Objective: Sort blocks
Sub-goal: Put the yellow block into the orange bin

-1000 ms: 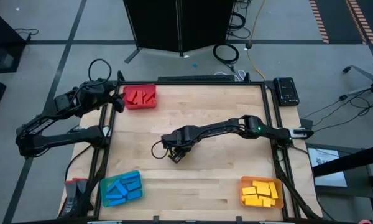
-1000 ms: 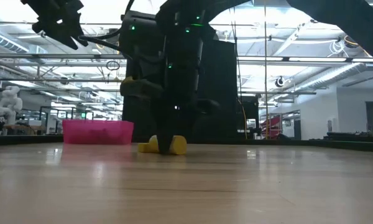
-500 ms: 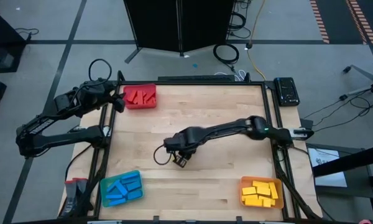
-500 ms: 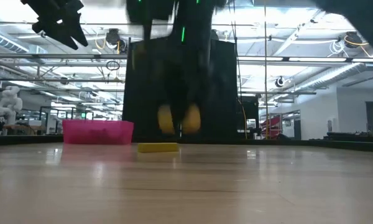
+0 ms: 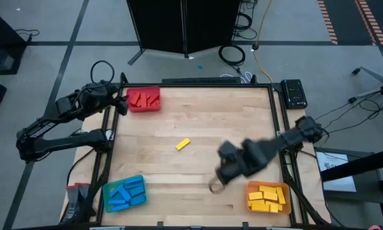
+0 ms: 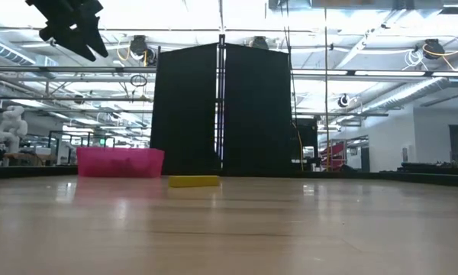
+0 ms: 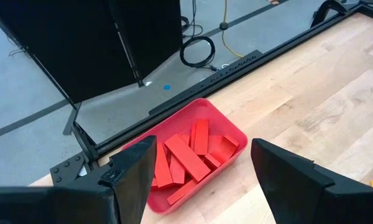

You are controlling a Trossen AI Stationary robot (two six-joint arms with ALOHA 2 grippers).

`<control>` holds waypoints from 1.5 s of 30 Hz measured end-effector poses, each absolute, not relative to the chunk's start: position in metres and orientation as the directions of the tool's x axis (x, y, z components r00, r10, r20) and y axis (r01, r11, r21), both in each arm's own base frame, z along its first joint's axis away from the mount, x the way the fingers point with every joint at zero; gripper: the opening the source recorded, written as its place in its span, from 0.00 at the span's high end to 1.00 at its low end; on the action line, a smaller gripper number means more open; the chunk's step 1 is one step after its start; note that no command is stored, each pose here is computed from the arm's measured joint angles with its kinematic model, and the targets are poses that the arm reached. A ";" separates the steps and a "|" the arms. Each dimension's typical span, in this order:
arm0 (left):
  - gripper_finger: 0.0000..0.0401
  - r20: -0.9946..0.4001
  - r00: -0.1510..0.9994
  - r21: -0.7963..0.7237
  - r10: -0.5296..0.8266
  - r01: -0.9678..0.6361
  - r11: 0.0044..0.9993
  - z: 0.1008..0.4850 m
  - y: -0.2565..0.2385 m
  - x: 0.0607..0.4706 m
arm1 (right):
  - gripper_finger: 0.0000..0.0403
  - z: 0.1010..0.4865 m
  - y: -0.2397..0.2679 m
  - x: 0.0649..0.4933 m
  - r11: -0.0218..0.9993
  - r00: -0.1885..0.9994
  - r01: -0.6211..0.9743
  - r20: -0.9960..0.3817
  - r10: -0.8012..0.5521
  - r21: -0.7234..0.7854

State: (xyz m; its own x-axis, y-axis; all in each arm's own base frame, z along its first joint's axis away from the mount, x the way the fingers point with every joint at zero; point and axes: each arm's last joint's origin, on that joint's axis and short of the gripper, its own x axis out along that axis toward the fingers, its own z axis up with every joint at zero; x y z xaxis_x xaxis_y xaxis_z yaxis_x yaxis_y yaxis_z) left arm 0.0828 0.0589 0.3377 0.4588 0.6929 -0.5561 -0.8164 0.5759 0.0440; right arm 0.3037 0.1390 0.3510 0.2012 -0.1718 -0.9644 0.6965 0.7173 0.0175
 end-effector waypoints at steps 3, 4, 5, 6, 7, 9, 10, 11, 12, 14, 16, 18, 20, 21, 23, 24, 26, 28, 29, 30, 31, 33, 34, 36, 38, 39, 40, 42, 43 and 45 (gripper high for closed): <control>0.33 -0.555 0.459 0.042 0.694 -0.818 0.574 0.338 0.059 0.083 | 0.72 0.328 0.161 0.277 0.676 0.113 0.737 -0.982 -0.148 -0.017; 0.33 -0.555 0.458 0.042 0.694 -0.818 0.574 0.338 0.059 0.083 | 0.72 0.322 0.165 0.267 0.639 0.074 0.768 -0.987 -0.144 -0.036; 0.33 -0.555 0.458 0.042 0.694 -0.818 0.574 0.338 0.059 0.083 | 0.72 0.317 0.170 0.257 0.616 0.029 0.786 -0.992 -0.125 -0.054; 0.33 -0.554 0.458 0.042 0.695 -0.818 0.573 0.338 0.059 0.083 | 0.72 0.310 0.175 0.247 0.606 -0.018 0.792 -0.994 -0.107 -0.079; 0.33 -0.554 0.458 0.042 0.695 -0.819 0.573 0.338 0.059 0.083 | 0.72 0.301 0.181 0.238 0.592 -0.063 0.799 -0.994 -0.093 -0.106; 0.33 -0.553 0.455 0.044 0.698 -0.820 0.570 0.338 0.059 0.083 | 0.72 0.281 0.193 0.227 0.557 -0.118 0.819 -0.990 -0.077 -0.141; 0.33 -0.552 0.454 0.045 0.699 -0.821 0.569 0.338 0.059 0.083 | 0.72 0.274 0.199 0.222 0.545 -0.121 0.828 -0.991 -0.062 -0.136; 0.33 -0.552 0.452 0.047 0.701 -0.822 0.567 0.338 0.059 0.083 | 0.72 0.270 0.203 0.217 0.538 -0.114 0.834 -0.992 -0.044 -0.120; 0.33 -0.553 0.450 0.048 0.701 -0.823 0.566 0.338 0.059 0.083 | 0.72 0.267 0.207 0.213 0.532 -0.113 0.839 -0.993 -0.033 -0.113; 0.33 -0.552 0.449 0.049 0.702 -0.824 0.565 0.338 0.060 0.083 | 0.72 0.261 0.215 0.205 0.526 -0.116 0.844 -0.993 -0.015 -0.106; 0.33 -0.552 0.449 0.049 0.703 -0.824 0.565 0.338 0.060 0.083 | 0.72 0.254 0.224 0.201 0.520 -0.109 0.849 -0.994 0.005 -0.090; 0.33 -0.548 0.452 0.046 0.704 -0.824 0.564 0.338 0.060 0.084 | 0.72 0.252 0.228 0.197 0.512 -0.102 0.855 -0.995 0.013 -0.081; 0.33 -0.547 0.452 0.046 0.705 -0.824 0.564 0.338 0.060 0.084 | 0.72 0.251 0.230 0.193 0.521 -0.109 0.848 -0.994 0.003 -0.091; 0.33 -0.545 0.454 0.044 0.705 -0.824 0.564 0.339 0.060 0.084 | 0.72 0.249 0.230 0.191 0.525 -0.113 0.846 -0.994 -0.004 -0.098; 0.33 -0.536 0.459 0.039 0.708 -0.825 0.564 0.339 0.060 0.084 | 0.72 0.242 0.230 0.187 0.521 -0.127 0.845 -0.992 -0.019 -0.118; 0.33 -0.533 0.461 0.037 0.710 -0.825 0.564 0.340 0.060 0.085 | 0.72 0.238 0.230 0.185 0.522 -0.139 0.843 -0.990 -0.024 -0.131; 0.33 -0.530 0.463 0.035 0.711 -0.825 0.563 0.340 0.060 0.085 | 0.72 0.231 0.229 0.181 0.525 -0.176 0.836 -0.984 -0.017 -0.158; 0.33 -0.528 0.464 0.034 0.712 -0.826 0.563 0.340 0.061 0.085 | 0.72 0.222 0.229 0.181 0.530 -0.180 0.834 -0.984 0.000 -0.153; 0.33 -0.527 0.464 0.034 0.712 -0.825 0.563 0.340 0.061 0.085 | 0.72 0.218 0.229 0.182 0.528 -0.168 0.838 -0.986 0.011 -0.137; 0.33 -0.527 0.464 0.034 0.712 -0.825 0.563 0.340 0.061 0.085 | 0.72 0.214 0.229 0.184 0.528 -0.155 0.840 -0.988 0.023 -0.120; 0.33 -0.527 0.464 0.034 0.712 -0.825 0.563 0.340 0.061 0.085 | 0.72 0.210 0.228 0.185 0.532 -0.143 0.841 -0.989 0.035 -0.103; 0.33 -0.527 0.464 0.034 0.712 -0.826 0.563 0.340 0.061 0.085 | 0.72 0.202 0.229 0.188 0.537 -0.117 0.841 -0.991 0.063 -0.065; 0.33 -0.527 0.464 0.034 0.712 -0.825 0.563 0.340 0.061 0.085 | 0.72 0.198 0.228 0.188 0.536 -0.110 0.843 -0.991 0.072 -0.054; 0.33 -0.527 0.464 0.034 0.712 -0.826 0.563 0.340 0.061 0.085 | 0.72 0.193 0.227 0.187 0.522 -0.114 0.851 -0.991 0.066 -0.063; 0.33 -0.527 0.464 0.034 0.712 -0.826 0.563 0.340 0.061 0.085 | 0.72 0.190 0.225 0.185 0.513 -0.124 0.855 -0.991 0.055 -0.079; 0.33 -0.527 0.464 0.034 0.712 -0.825 0.564 0.340 0.061 0.085 | 0.71 0.189 0.224 0.184 0.512 -0.131 0.854 -0.990 0.047 -0.089; 0.33 -0.527 0.464 0.034 0.712 -0.825 0.564 0.340 0.061 0.085 | 0.68 0.189 0.223 0.183 0.511 -0.139 0.854 -0.990 0.037 -0.101; 0.33 -0.527 0.464 0.035 0.712 -0.826 0.563 0.340 0.061 0.085 | 0.55 0.189 0.222 0.183 0.512 -0.145 0.852 -0.989 0.031 -0.109; 0.33 -0.527 0.464 0.037 0.712 -0.825 0.564 0.340 0.061 0.085 | 0.48 0.189 0.222 0.184 0.513 -0.143 0.852 -0.989 0.037 -0.104; 0.33 -0.527 0.464 0.041 0.712 -0.823 0.567 0.340 0.061 0.085 | 0.35 0.190 0.222 0.187 0.521 -0.127 0.850 -0.990 0.056 -0.080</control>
State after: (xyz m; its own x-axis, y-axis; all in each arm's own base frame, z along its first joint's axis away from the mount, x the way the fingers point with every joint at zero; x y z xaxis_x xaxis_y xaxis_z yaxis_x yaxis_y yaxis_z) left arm 0.0849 0.0606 0.3404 0.4639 0.7120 -0.5271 -0.8230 0.5666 0.0409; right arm 0.1867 0.2221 0.1898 -0.1271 0.0557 -0.9903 0.8499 0.5209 -0.0798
